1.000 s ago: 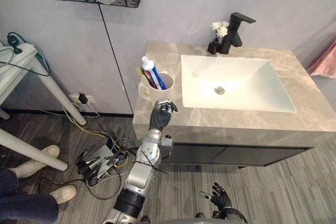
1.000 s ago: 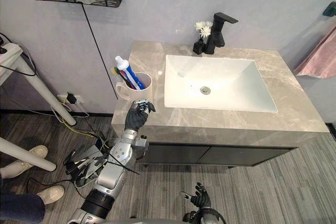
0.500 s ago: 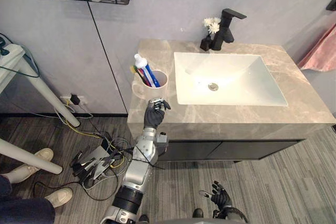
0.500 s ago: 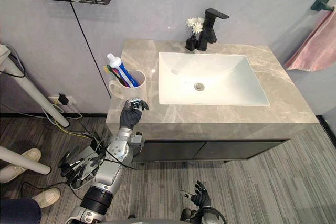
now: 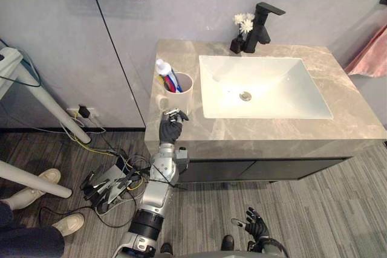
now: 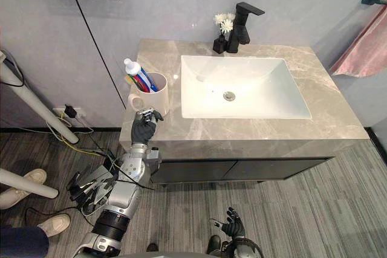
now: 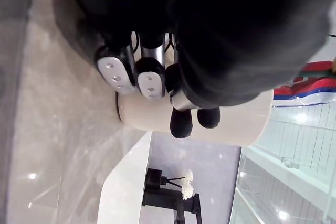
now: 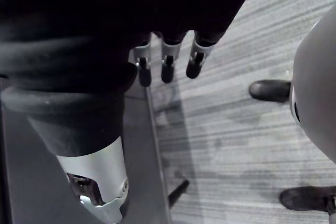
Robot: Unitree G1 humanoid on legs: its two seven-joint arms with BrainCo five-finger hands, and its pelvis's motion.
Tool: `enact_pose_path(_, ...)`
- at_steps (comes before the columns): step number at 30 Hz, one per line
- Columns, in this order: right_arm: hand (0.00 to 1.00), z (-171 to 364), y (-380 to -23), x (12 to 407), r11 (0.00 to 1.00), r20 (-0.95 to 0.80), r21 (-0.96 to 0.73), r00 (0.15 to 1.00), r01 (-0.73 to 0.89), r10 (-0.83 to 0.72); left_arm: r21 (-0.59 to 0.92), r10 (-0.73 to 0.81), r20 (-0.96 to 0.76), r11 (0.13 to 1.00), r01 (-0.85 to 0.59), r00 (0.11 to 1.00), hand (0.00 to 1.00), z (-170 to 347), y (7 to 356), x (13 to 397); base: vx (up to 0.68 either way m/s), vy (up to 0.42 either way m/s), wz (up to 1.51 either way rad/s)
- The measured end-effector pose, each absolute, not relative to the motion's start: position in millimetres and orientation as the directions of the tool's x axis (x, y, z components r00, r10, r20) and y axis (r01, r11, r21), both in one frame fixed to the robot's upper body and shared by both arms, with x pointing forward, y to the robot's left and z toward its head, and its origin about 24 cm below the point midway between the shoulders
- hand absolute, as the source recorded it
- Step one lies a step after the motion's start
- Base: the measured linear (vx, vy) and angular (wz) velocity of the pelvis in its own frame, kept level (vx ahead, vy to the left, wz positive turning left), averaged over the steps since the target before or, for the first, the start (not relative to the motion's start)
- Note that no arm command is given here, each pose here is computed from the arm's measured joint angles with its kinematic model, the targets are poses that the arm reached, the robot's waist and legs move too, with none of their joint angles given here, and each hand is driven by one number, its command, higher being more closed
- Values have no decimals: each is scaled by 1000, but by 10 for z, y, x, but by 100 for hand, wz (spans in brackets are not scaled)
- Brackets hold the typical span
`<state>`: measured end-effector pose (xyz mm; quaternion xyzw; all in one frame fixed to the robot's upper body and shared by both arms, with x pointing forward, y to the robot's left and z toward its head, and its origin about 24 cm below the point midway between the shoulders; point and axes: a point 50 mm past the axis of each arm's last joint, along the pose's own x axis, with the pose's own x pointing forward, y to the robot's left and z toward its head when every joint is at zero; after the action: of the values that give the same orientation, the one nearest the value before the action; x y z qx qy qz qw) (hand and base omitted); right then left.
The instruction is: Organize washtable
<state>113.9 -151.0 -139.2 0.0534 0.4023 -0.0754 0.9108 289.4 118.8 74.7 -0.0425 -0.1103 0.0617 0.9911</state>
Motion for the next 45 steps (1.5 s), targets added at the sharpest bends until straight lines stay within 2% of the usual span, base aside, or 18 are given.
enact_pose_path(21,0,-1364,-1526,1177,987,-727,29,681,161,-90,-102,152,279,986,-128,948,100,950,1200,2999,-33,-12,-4)
enact_pose_path(28,0,-1342,-1532,1201,986,-715,29,693,164,-94,-87,98,296,993,-75,950,100,1029,994,3026,-61,-20,-11)
enact_pose_path(37,0,-1303,-1610,1197,986,-692,12,714,166,-112,-110,67,424,994,-22,903,100,1499,757,3179,-65,-28,-10)
enact_pose_path(45,0,-1299,-1685,1080,984,-697,-5,705,178,-131,-116,139,482,989,-94,865,100,1723,824,3252,-33,-18,-2)
